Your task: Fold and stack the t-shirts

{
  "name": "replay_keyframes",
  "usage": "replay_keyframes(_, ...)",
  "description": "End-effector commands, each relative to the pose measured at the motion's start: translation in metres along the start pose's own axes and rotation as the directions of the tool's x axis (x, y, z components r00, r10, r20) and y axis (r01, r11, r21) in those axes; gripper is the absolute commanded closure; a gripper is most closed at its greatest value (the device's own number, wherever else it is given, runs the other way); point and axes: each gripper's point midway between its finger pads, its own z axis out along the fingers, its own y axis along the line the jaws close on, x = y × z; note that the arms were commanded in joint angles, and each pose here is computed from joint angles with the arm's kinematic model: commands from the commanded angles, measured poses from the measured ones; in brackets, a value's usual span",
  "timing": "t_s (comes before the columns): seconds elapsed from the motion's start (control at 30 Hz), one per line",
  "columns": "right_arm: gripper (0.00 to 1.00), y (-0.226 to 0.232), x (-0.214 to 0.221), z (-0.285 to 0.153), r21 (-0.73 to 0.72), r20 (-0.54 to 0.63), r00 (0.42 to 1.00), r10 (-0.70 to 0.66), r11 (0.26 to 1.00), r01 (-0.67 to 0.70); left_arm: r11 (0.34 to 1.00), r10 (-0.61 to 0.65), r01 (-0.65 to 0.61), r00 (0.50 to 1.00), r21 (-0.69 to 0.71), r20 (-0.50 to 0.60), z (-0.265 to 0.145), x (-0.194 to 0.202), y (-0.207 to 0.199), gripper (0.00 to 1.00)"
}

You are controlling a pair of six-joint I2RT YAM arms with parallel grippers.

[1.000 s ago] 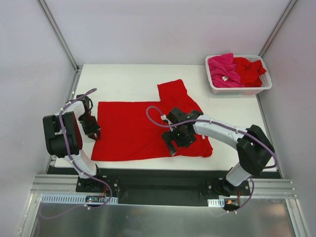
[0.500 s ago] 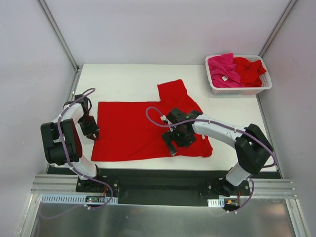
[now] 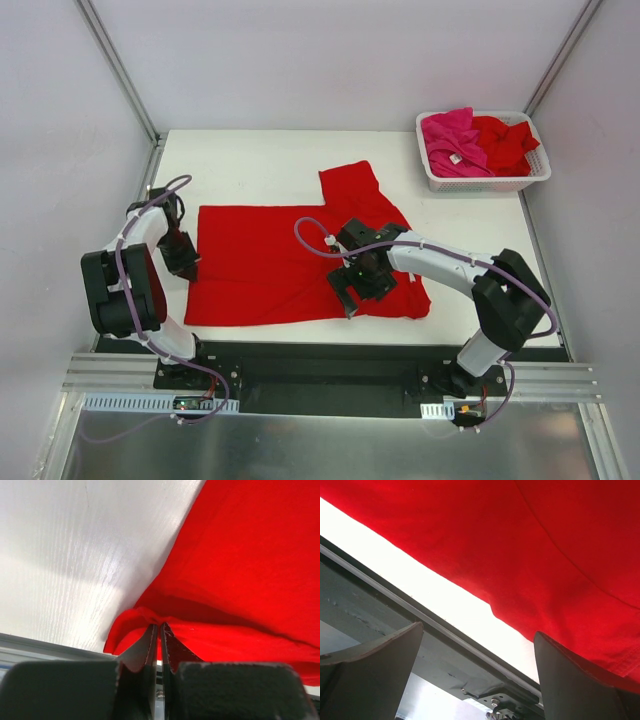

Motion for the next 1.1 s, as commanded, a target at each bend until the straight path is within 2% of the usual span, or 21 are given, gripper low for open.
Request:
replay_keyframes(0.0,0.04,0.002,-0.004,-0.005,-0.009,0.000,1.000,-0.012,1.000,0.012,1.000,-0.009,0.009,0.997,0.004,0.079,-0.030,-0.015,-0.005,0.99)
replay_keyframes(0.43,0.04,-0.002,-0.006,0.000,0.013,-0.011,1.000,-0.001,1.000,0.002,1.000,-0.003,0.003,0.992,0.000,0.128,-0.055,-0.031,-0.008,0.99)
replay_keyframes(0.7,0.04,-0.023,-0.032,0.001,0.125,0.076,0.997,0.004,0.992,-0.014,1.000,-0.001,0.002,0.994,-0.006,0.110,-0.050,-0.032,-0.008,0.99)
replay_keyframes(0.83,0.04,-0.035,-0.037,0.011,0.118,0.046,0.996,0.081,0.989,-0.086,1.000,-0.001,0.001,0.991,0.001,0.132,-0.057,-0.040,-0.011,0.99)
replay_keyframes(1.07,0.04,-0.048,-0.041,0.014,0.151,0.024,0.994,0.103,0.983,-0.106,1.000,0.000,-0.002,0.986,0.011,0.164,-0.071,-0.050,-0.015,0.99)
